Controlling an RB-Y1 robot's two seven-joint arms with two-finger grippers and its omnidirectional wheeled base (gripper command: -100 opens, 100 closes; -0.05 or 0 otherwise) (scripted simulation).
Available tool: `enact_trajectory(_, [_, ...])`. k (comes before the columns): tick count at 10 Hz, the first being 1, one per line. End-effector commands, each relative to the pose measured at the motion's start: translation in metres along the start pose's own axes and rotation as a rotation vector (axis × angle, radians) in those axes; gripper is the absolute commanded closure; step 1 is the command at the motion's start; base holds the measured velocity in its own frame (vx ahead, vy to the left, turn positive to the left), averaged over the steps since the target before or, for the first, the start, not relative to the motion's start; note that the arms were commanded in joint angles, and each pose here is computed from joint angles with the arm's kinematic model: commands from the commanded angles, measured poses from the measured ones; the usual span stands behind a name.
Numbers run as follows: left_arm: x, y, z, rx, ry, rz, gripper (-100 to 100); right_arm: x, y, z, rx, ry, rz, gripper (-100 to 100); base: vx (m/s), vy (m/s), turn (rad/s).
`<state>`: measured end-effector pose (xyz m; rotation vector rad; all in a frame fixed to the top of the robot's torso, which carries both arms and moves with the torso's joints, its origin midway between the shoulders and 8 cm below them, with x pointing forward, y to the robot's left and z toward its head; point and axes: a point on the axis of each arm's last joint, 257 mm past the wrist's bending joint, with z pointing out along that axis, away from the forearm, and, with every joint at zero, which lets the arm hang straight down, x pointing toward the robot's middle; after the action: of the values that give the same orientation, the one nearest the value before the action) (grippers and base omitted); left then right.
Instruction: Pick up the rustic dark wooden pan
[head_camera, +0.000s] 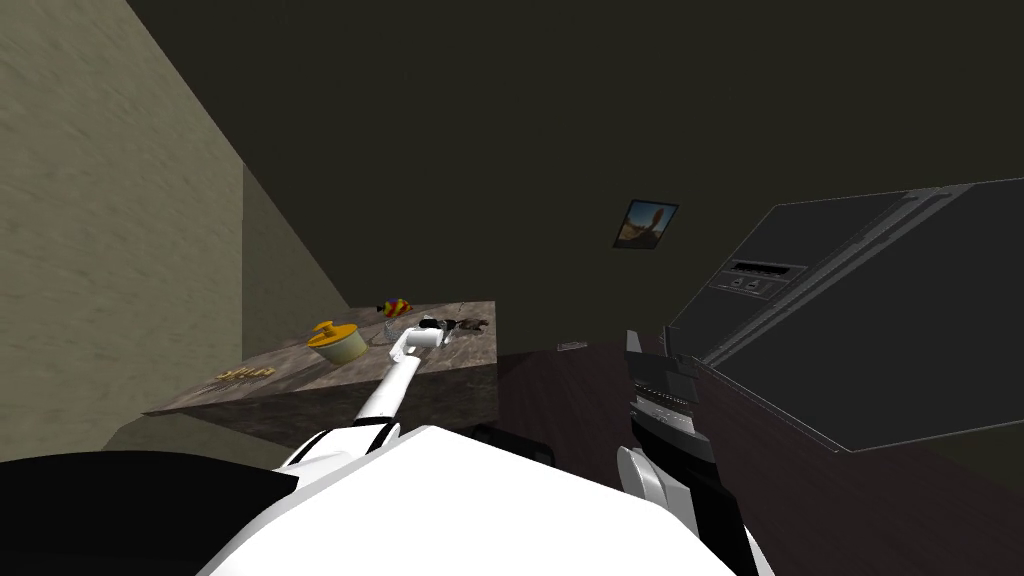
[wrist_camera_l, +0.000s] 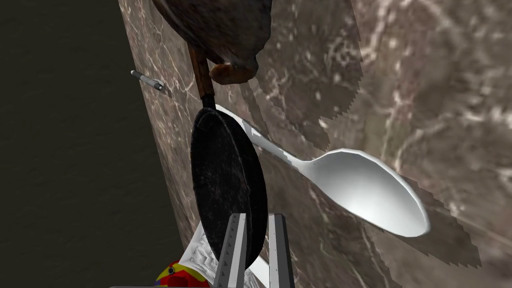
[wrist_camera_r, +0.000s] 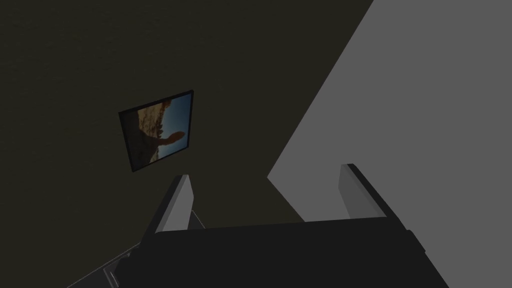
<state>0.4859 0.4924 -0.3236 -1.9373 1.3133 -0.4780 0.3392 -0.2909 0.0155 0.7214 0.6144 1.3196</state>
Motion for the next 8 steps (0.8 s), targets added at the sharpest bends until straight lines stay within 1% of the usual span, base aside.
enact_trajectory(1, [0.0, 0.0, 0.0, 0.0, 0.0, 0.0, 100, 0.0, 0.0, 0.0, 0.0, 0.0, 0.0, 0, 0.0, 0.0, 0.0])
enact_trajectory(2, [0.0, 0.001, 0.0, -0.001, 0.0, 0.001, 100, 0.0, 0.0, 0.0, 0.0, 0.0, 0.0, 0, 0.0, 0.0, 0.0])
enact_trajectory(3, [0.0, 0.001, 0.0, -0.002, 0.0, 0.001, 0, 0.0, 0.0, 0.0, 0.0, 0.0, 0.0, 0, 0.0, 0.0, 0.0])
enact_trajectory(4, [0.019, -0.002, -0.005, 0.005, 0.013, 0.02, 100, 0.0, 0.0, 0.0, 0.0, 0.0, 0.0, 0, -0.002, 0.04, 0.125])
enact_trajectory(8, [0.063, 0.001, -0.021, 0.007, 0.045, 0.05, 100, 0.0, 0.0, 0.0, 0.0, 0.0, 0.0, 0, 0.019, 0.06, 0.118])
